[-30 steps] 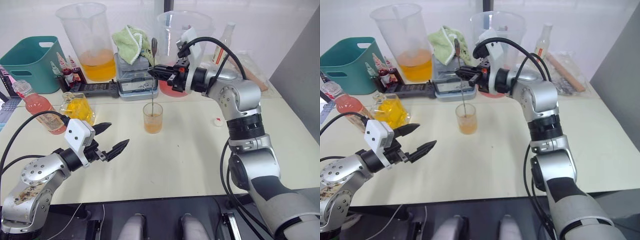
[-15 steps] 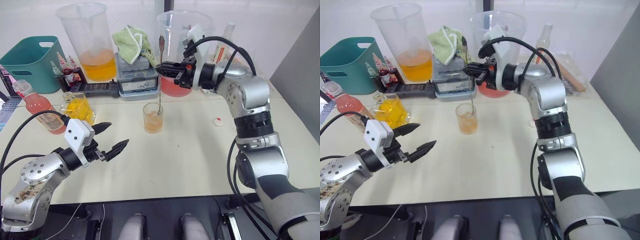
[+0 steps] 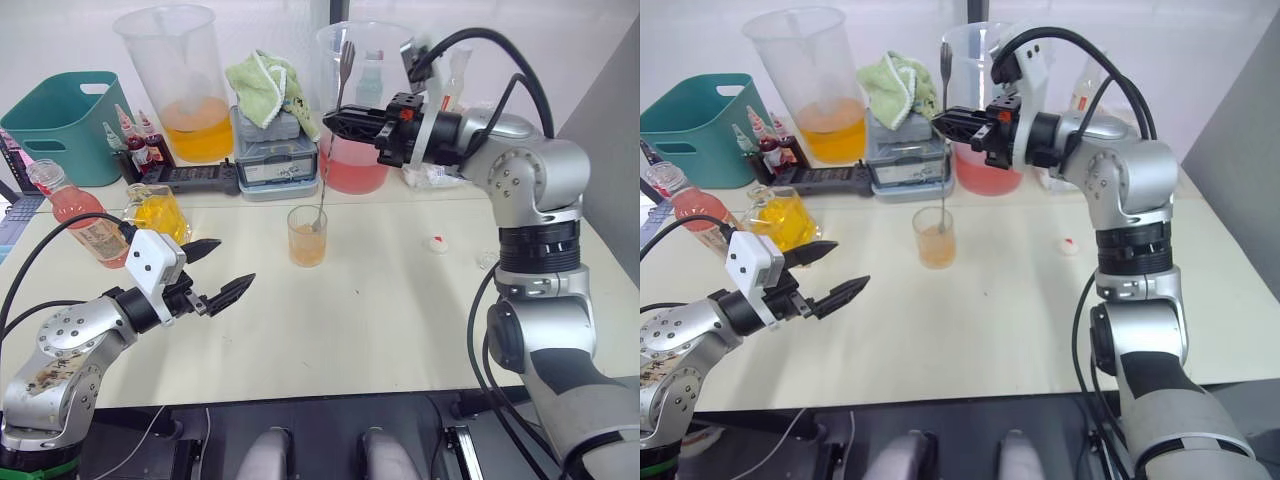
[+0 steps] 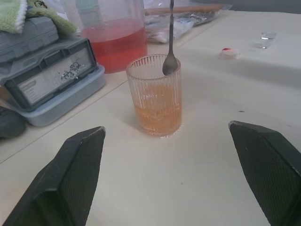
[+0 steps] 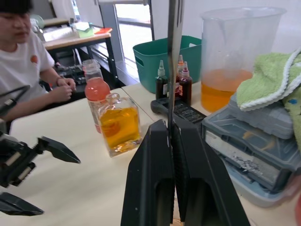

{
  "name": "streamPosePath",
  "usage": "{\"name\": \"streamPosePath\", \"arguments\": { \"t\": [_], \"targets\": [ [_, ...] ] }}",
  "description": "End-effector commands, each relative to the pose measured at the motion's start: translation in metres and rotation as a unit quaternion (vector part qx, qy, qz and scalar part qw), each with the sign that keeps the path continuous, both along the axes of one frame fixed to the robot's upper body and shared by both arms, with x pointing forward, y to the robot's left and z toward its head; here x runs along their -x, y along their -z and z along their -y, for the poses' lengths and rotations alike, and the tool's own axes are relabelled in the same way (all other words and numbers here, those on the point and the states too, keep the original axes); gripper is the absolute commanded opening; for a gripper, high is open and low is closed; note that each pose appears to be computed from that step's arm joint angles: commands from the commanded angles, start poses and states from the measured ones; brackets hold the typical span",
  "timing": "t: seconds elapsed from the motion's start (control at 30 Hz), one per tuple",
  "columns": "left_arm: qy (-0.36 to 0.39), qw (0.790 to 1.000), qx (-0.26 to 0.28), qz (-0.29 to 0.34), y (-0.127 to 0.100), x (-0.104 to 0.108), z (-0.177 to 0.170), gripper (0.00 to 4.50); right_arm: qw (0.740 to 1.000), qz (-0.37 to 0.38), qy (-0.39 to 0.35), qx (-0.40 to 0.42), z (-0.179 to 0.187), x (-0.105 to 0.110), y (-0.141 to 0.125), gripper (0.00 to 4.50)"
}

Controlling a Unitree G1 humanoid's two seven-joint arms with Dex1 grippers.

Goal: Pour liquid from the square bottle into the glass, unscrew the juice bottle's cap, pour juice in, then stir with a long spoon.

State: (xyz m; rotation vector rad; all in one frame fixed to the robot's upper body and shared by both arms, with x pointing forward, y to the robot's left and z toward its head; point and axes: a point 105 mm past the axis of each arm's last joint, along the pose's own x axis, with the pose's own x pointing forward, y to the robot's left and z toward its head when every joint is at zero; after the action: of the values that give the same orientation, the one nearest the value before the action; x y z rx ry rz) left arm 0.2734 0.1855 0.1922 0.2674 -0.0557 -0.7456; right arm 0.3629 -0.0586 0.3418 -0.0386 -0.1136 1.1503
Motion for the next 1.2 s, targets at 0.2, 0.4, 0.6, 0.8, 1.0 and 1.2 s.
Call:
{"name": "streamPosePath", "arguments": {
  "t": [0.2, 0.4, 0.6, 0.8, 1.0, 1.2],
  "targets": [
    [0.021, 0.999, 0.000, 0.024, -0.020, 0.008, -0.001, 4.45, 0.999, 0.025, -0.022, -0.031, 0.033, 0.024, -0.056, 0.00],
    [0.032, 0.999, 0.007, 0.014, -0.020, 0.012, 0.002, 4.45, 0.997, 0.010, 0.072, 0.036, 0.058, 0.014, -0.050, 0.00],
    [0.047, 0.999, 0.009, 0.001, -0.018, 0.020, 0.003, 4.45, 0.962, -0.141, 0.143, 0.186, 0.080, 0.008, 0.003, 0.00],
    [0.039, 0.999, 0.008, 0.001, -0.017, 0.023, 0.002, 4.45, 0.913, -0.273, 0.149, 0.264, 0.097, -0.003, 0.064, 0.00],
    [0.031, 0.999, 0.011, -0.004, -0.016, 0.030, 0.001, 4.45, 0.869, -0.358, 0.201, 0.275, 0.107, -0.023, 0.111, 0.00],
    [0.026, 1.000, 0.011, -0.009, -0.016, 0.035, 0.001, 4.45, 0.853, -0.374, 0.226, 0.284, 0.101, -0.040, 0.144, 0.00]
  ]
}}
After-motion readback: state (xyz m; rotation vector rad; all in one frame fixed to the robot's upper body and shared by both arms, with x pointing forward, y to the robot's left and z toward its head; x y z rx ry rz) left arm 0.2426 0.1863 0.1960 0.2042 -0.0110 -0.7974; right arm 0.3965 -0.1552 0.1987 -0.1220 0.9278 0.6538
